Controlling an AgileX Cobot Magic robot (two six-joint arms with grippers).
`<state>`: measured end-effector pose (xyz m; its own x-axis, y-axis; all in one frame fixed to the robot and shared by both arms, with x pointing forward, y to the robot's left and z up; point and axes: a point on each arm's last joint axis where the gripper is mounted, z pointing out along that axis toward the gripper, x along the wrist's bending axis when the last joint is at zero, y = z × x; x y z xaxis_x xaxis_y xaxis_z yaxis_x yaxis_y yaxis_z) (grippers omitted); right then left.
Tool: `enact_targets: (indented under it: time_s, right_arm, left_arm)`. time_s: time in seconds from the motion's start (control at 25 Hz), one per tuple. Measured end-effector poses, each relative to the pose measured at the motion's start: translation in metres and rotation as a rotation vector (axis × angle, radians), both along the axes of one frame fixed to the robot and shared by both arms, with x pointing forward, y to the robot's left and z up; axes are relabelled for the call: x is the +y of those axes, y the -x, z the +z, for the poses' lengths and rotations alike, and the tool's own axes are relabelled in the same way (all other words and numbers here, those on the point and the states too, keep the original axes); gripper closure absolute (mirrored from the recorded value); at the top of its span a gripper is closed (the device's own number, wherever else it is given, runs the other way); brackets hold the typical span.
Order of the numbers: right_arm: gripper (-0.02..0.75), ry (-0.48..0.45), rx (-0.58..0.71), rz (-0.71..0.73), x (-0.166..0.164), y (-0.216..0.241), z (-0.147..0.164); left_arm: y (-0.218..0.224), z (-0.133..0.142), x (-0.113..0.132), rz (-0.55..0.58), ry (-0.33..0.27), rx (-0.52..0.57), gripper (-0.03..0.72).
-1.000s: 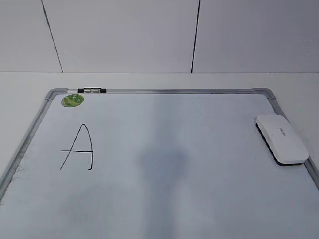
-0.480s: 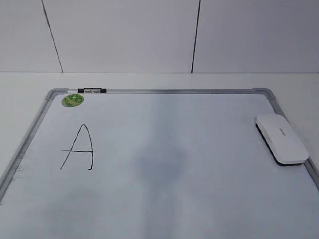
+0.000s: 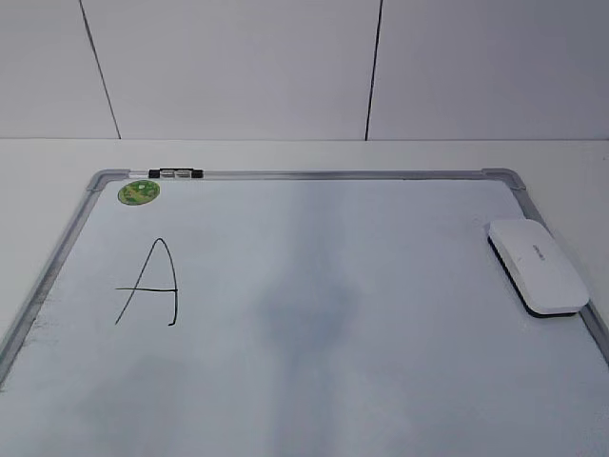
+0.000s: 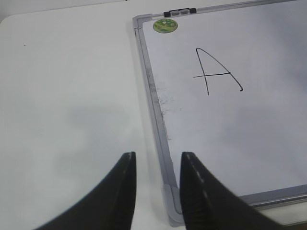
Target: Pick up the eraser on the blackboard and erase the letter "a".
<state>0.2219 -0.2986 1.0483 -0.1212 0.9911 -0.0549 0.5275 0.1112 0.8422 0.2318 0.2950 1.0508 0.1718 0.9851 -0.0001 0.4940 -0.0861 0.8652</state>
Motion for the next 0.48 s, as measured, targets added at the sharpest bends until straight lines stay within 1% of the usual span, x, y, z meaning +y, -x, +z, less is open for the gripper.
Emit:
enact_targets:
  time_s: [0.48]
  right_arm:
    - [0.146, -0.008, -0.014, 0.000, 0.0006, -0.0048, -0.0041]
  left_arm:
    - [-0.0002, 0.0004, 0.0000, 0.000, 0.001, -0.004, 0.453]
